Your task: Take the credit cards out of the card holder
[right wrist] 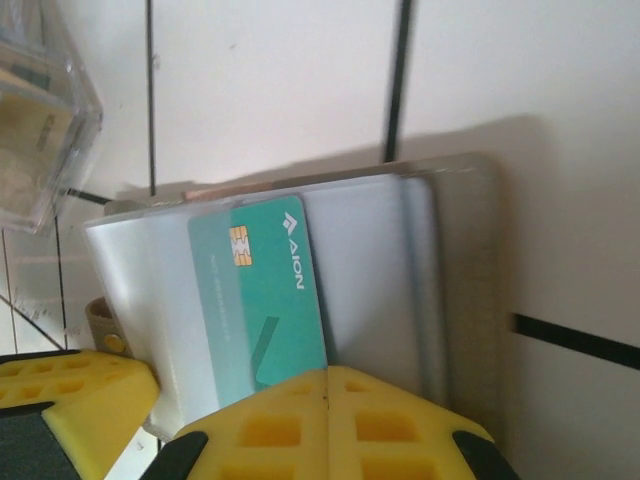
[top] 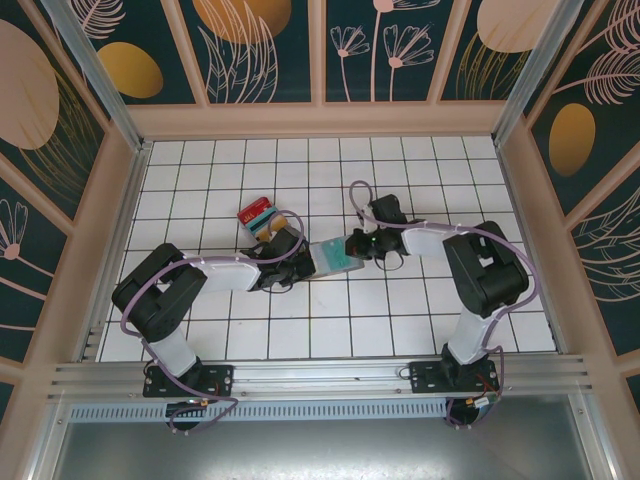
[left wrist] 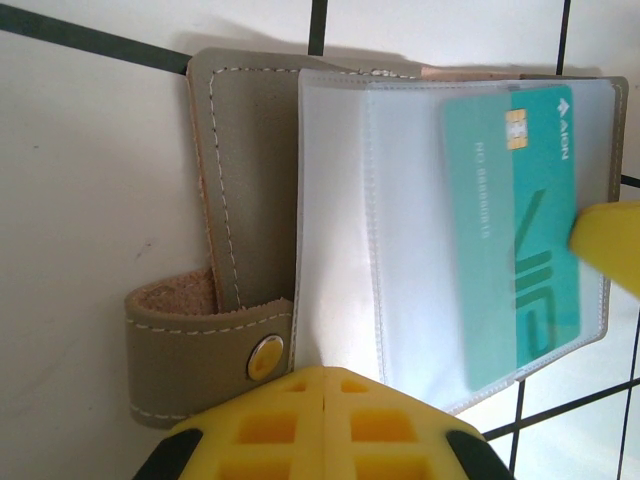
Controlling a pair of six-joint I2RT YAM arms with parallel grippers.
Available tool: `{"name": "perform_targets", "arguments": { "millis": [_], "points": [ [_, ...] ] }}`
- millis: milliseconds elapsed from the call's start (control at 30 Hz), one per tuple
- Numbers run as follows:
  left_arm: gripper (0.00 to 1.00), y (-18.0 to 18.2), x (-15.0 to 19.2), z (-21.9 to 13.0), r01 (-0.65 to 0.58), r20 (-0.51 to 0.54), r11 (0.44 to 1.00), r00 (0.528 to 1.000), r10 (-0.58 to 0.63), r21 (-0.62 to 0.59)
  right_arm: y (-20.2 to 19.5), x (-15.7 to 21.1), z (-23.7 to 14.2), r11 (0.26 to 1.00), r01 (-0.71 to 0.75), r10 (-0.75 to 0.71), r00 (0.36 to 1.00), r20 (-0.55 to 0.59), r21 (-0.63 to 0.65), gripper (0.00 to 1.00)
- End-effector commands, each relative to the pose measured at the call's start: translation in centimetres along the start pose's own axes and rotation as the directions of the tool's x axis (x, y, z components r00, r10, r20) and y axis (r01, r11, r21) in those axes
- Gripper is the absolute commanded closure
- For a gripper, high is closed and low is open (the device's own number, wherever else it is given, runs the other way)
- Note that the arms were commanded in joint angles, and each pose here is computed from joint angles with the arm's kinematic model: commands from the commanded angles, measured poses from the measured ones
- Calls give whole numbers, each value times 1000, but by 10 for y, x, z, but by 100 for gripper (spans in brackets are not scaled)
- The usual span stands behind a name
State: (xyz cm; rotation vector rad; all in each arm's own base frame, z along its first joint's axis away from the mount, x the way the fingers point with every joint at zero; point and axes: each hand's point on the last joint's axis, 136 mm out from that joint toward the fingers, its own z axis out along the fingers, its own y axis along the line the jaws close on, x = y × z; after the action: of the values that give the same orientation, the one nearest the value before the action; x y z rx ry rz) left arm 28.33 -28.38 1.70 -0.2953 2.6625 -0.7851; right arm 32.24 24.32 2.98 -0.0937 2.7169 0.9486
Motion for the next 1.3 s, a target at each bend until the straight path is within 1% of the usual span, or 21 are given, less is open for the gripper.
{"name": "perform_targets", "arguments": {
  "millis": [0, 200, 333, 400, 467, 567, 600, 733, 800, 900, 1033, 1167, 1267],
  "points": [
    [100, 23, 13, 6, 10, -48, 997, 999, -14, -77, -10, -4, -15, 999, -10, 9, 999, 42, 31, 100],
    [100, 21, 12, 6, 8, -49, 997, 999, -12, -75, -18, -18, -40, 998, -41, 36, 992, 121, 44, 100],
    [100, 11, 6, 0, 10, -30, 999, 999, -12, -52, -8, -29, -58, 999, -29, 25, 985, 171, 20, 100],
    [93, 7, 3, -1, 14, -23, 999, 1000, -15, -45, -1, -33, -64, 1000, -17, 17, 983, 185, 1, 100],
    [80, -10, -8, -16, 15, 13, 1000, 1000, -15, -2, 7, -35, -69, 1000, -7, 11, 981, 193, -20, 100],
    [71, -25, -21, -33, 16, 62, 1000, 998, -17, 23, 14, -38, -75, 999, 4, 3, 979, 204, -36, 100],
    [67, -27, -25, -39, 19, 80, 1000, 997, -21, 24, 16, -39, -76, 999, 5, 3, 978, 207, -42, 100],
    [58, -39, -37, -62, 33, 136, 997, 990, -42, 66, 33, -38, -79, 993, 33, -8, 979, 206, -114, 100],
    [58, -49, -41, -70, 44, 146, 992, 987, -61, 119, 44, -38, -81, 987, 51, -18, 978, 209, -154, 100],
    [58, -66, -47, -81, 77, 156, 970, 981, -116, 232, 62, -40, -86, 973, 76, -28, 976, 217, -216, 100],
    [59, -81, -61, -99, 125, 173, 909, 963, -208, 398, 85, -42, -96, 943, 100, -27, 974, 226, -317, 100],
    [62, -87, -73, -113, 152, 180, 849, 944, -277, 506, 107, -41, -107, 896, 114, -17, 974, 225, -428, 100],
    [66, -91, -76, -118, 167, 168, 810, 936, -310, 562, 122, -38, -113, 864, 133, -25, 975, 221, -487, 100]
  ]
}}
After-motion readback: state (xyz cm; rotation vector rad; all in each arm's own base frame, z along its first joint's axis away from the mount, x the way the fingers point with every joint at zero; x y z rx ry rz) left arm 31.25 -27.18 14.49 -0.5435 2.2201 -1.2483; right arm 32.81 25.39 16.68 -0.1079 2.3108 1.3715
